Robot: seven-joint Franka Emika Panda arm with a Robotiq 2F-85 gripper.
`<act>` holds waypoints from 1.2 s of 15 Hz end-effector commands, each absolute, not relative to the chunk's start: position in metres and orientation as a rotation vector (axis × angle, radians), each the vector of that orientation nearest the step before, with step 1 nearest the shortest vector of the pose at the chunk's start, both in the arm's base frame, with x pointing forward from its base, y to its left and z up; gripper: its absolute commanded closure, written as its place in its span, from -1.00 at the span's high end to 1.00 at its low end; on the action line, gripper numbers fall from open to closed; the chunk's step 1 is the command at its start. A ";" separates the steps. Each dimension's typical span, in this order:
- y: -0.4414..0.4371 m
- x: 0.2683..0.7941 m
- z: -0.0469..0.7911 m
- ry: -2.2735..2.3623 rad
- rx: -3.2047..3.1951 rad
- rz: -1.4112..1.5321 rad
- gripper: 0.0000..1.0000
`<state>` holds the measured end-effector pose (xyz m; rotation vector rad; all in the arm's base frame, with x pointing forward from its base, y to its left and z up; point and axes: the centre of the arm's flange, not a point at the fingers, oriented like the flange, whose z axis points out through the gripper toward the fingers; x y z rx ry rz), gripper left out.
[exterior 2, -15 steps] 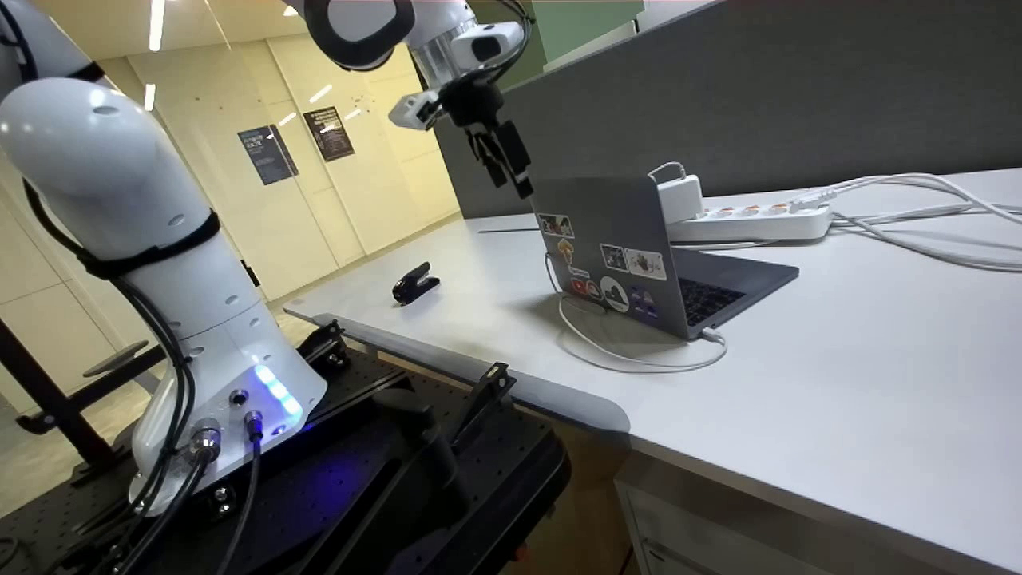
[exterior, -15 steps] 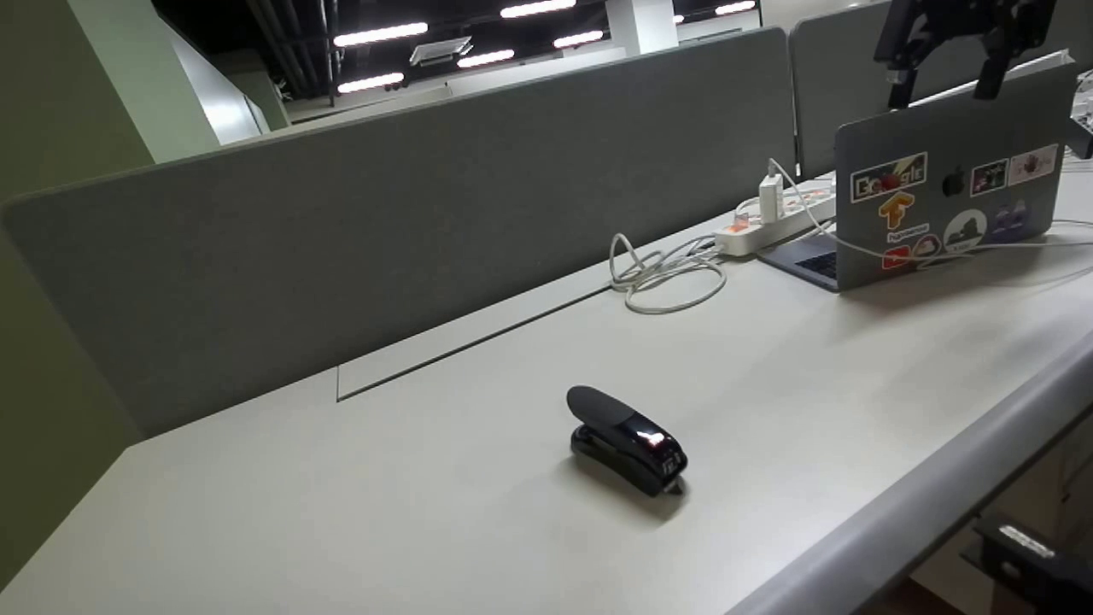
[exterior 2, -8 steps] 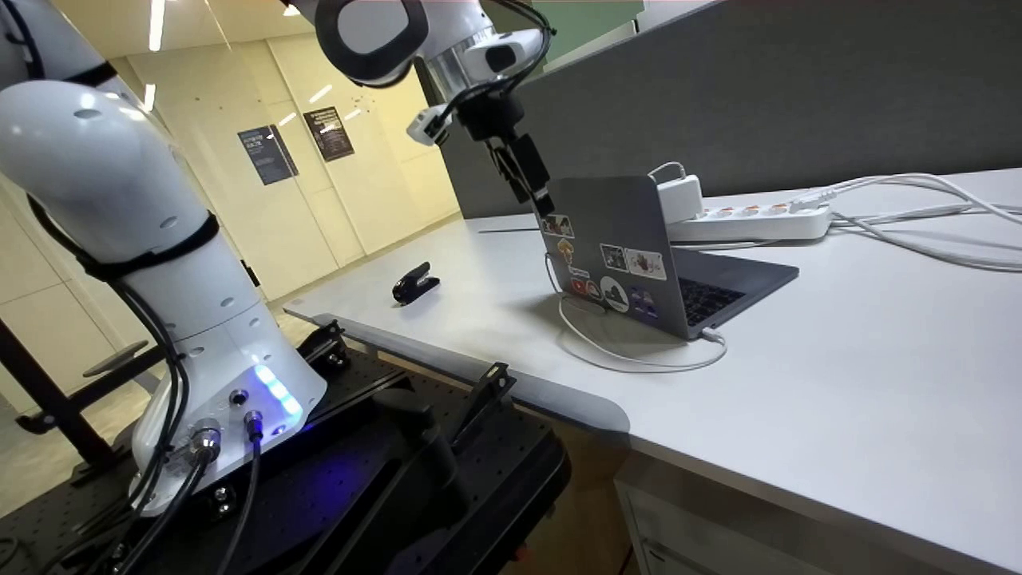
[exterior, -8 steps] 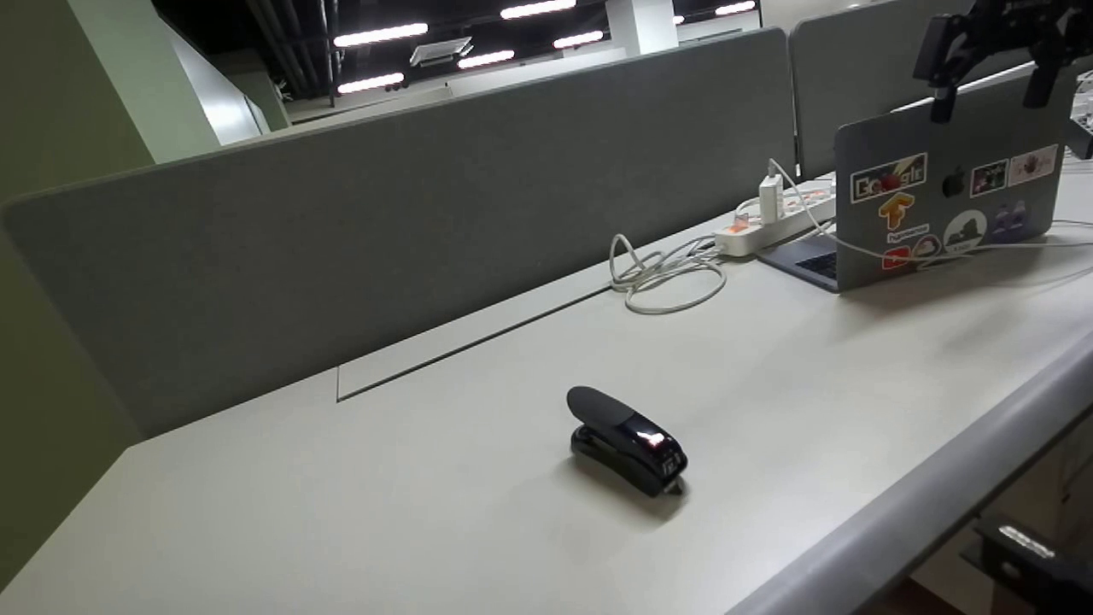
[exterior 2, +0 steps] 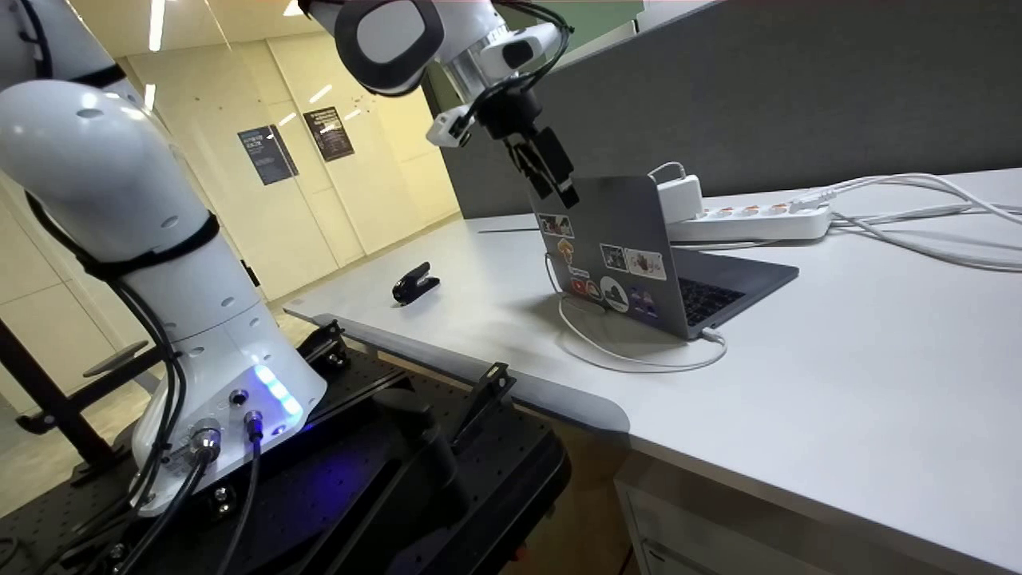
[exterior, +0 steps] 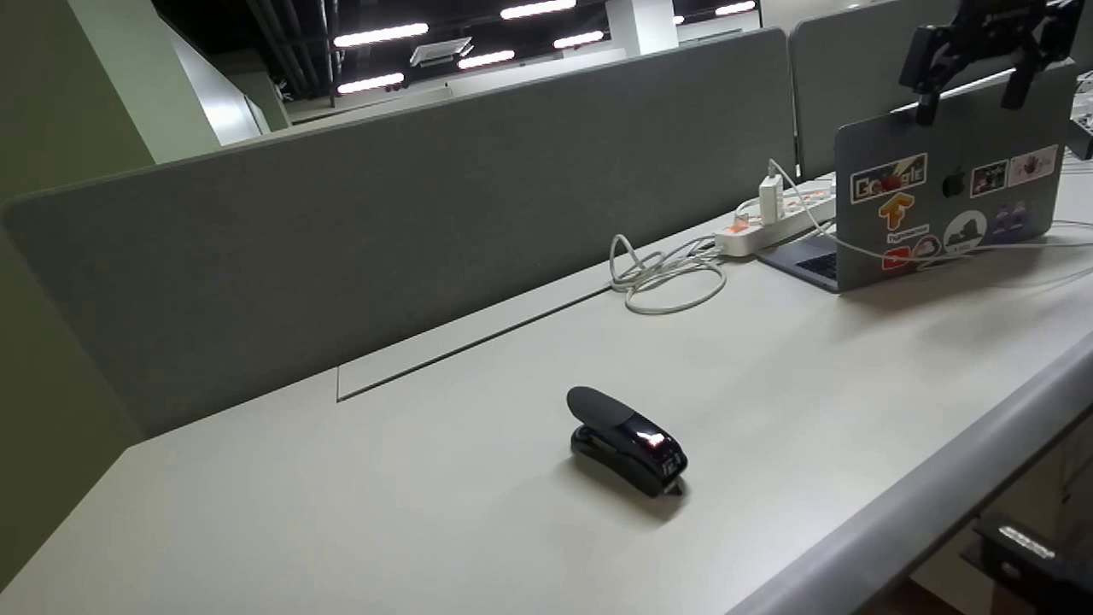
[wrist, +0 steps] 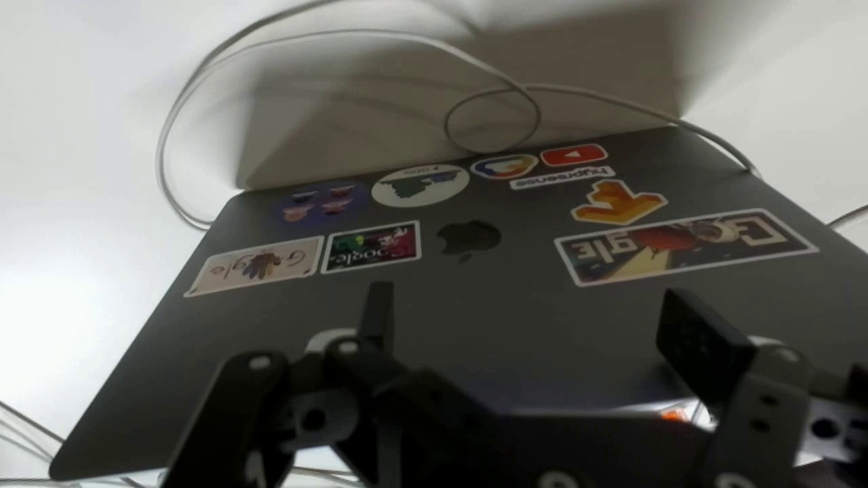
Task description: Close the laptop
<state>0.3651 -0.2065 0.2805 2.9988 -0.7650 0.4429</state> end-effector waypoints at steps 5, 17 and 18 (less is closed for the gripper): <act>-0.231 0.397 0.281 -0.574 2.981 0.524 1.00; -0.237 0.395 0.279 -0.509 3.001 0.508 1.00; -0.236 0.396 0.276 -0.522 2.984 0.509 1.00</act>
